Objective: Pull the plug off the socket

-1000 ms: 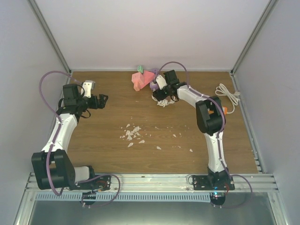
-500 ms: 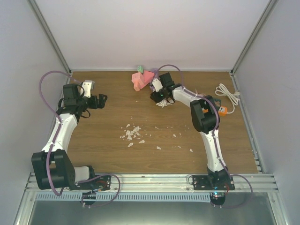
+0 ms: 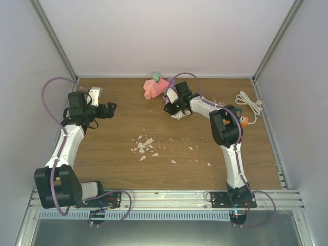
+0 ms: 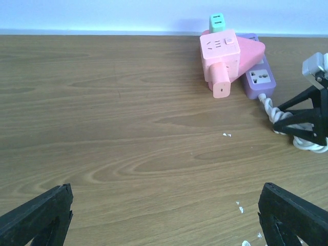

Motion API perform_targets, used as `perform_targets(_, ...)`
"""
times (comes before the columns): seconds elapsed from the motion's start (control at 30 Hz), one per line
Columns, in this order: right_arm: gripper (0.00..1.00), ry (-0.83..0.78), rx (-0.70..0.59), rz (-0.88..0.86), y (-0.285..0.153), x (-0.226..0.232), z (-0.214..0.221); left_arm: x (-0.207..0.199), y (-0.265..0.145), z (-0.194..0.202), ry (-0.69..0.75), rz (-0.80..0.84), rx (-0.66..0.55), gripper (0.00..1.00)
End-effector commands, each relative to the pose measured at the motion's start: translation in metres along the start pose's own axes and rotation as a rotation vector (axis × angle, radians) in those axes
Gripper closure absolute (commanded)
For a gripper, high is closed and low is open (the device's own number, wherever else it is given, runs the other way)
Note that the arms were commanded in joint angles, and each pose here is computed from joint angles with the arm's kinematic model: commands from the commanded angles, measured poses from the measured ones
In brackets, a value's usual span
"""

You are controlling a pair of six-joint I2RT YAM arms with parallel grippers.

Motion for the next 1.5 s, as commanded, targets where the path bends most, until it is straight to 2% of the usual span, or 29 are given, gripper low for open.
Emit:
perform_targets(0.0, 0.77, -0.044, 0.080, -0.129, -0.006, 0.045, 0.024, -0.007, -0.006, -0.012, 0.032, 0.013, -0.060, 0.01)
perform_targets(0.23, 0.78, -0.136, 0.085, -0.209, -0.029, 0.076, 0.041, -0.016, -0.009, -0.005, 0.080, 0.073, -0.040, 0.01)
perform_targets(0.37, 0.83, -0.188, 0.094, -0.231, -0.045, 0.089, 0.055, -0.023, -0.011, -0.002, 0.105, 0.114, -0.038, 0.01)
perform_targets(0.7, 0.85, -0.293, 0.182, -0.235, -0.084, 0.111, 0.107, -0.031, -0.017, 0.000, 0.124, 0.152, -0.035, 0.01)
perform_targets(0.83, 0.85, -0.310, 0.211, -0.197, -0.100, 0.102, 0.130, -0.033, -0.018, 0.002, 0.125, 0.166, -0.035, 0.01)
perform_targets(1.1, 0.84, -0.235, 0.257, -0.091, -0.129, 0.049, 0.174, -0.035, -0.021, 0.002, 0.127, 0.173, -0.044, 0.01)
perform_targets(1.17, 0.81, -0.215, 0.253, -0.062, -0.134, 0.038, 0.173, -0.035, -0.020, 0.002, 0.127, 0.175, -0.044, 0.01)
perform_targets(1.27, 0.69, -0.209, 0.234, -0.038, -0.139, 0.029, 0.161, -0.035, -0.020, 0.003, 0.124, 0.181, -0.041, 0.01)
perform_targets(1.4, 0.41, -0.223, 0.164, -0.013, -0.146, 0.024, 0.139, -0.035, -0.019, 0.003, 0.123, 0.180, -0.038, 0.01)
perform_targets(1.47, 0.31, -0.239, 0.136, 0.004, -0.148, 0.023, 0.131, -0.035, -0.019, 0.003, 0.125, 0.179, -0.038, 0.01)
Point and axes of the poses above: each gripper's point midway between its finger pads, its own y axis out along the fingers, its own x axis along the line the jaws close on, z = x × y, the point moved 2 cm from there along -y, back along the fingers, and after that the axes turned 12 degrees about -y, right-handed, at the moved point
